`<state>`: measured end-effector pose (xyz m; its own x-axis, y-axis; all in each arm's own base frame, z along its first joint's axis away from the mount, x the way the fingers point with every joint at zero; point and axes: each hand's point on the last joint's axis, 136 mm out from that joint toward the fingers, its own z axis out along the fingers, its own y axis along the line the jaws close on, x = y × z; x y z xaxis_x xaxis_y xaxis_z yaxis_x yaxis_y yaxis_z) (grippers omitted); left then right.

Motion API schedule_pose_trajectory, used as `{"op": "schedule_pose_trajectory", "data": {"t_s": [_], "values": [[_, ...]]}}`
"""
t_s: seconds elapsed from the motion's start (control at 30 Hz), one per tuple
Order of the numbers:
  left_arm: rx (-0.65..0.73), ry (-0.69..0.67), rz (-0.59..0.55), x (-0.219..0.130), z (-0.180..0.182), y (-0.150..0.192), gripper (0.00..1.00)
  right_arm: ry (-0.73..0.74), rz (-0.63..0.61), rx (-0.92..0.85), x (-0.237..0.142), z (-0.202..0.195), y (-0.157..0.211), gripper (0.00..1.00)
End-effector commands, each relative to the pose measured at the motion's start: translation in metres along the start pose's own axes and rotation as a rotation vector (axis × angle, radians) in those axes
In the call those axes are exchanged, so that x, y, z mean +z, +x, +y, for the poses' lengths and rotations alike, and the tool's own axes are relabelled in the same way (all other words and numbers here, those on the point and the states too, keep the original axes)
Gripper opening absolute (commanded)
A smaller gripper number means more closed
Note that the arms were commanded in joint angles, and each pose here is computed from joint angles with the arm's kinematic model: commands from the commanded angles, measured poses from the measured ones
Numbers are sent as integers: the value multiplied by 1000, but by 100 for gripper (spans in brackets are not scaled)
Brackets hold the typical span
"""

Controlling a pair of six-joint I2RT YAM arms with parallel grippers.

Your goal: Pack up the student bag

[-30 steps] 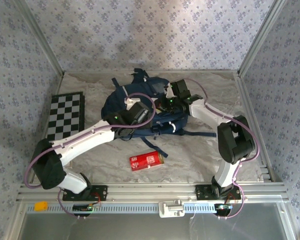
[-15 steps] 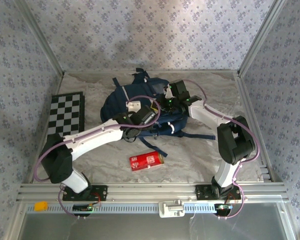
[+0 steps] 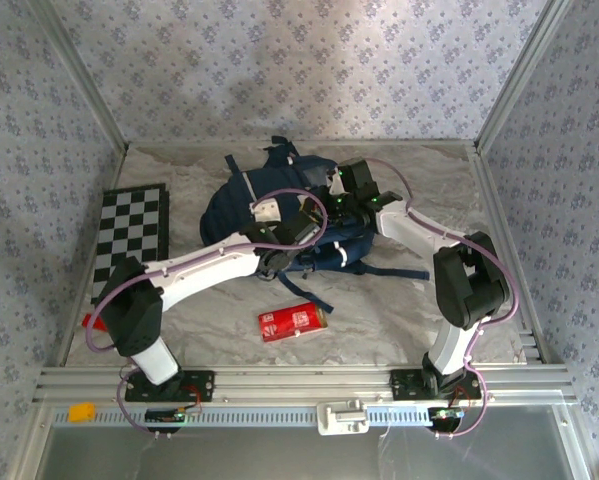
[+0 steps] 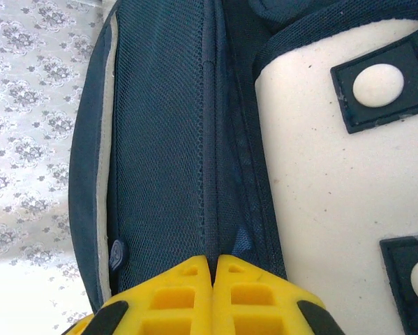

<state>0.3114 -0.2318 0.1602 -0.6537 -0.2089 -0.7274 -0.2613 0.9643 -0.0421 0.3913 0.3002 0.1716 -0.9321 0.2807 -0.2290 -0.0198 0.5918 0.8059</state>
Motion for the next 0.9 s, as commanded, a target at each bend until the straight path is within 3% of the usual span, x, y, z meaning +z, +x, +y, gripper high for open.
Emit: {"op": "schedule_pose_trajectory", "data": {"t_s": [0.0, 0.3, 0.43, 0.63, 0.87], "values": [[-5, -102, -46, -3, 34, -11, 95, -69, -69, -34, -13, 26, -21, 0], [71, -17, 20, -11, 35, -3, 63, -66, -68, -33, -9, 24, -22, 0], [87, 62, 93, -11, 12, 5, 60, -64, -66, -35, -8, 24, -23, 0], [85, 57, 114, -3, 0, 5, 57, -64, -62, -29, -5, 23, -23, 0], [74, 81, 136, 5, 1, 2, 31, -46, -60, -35, -4, 18, -22, 0]]}}
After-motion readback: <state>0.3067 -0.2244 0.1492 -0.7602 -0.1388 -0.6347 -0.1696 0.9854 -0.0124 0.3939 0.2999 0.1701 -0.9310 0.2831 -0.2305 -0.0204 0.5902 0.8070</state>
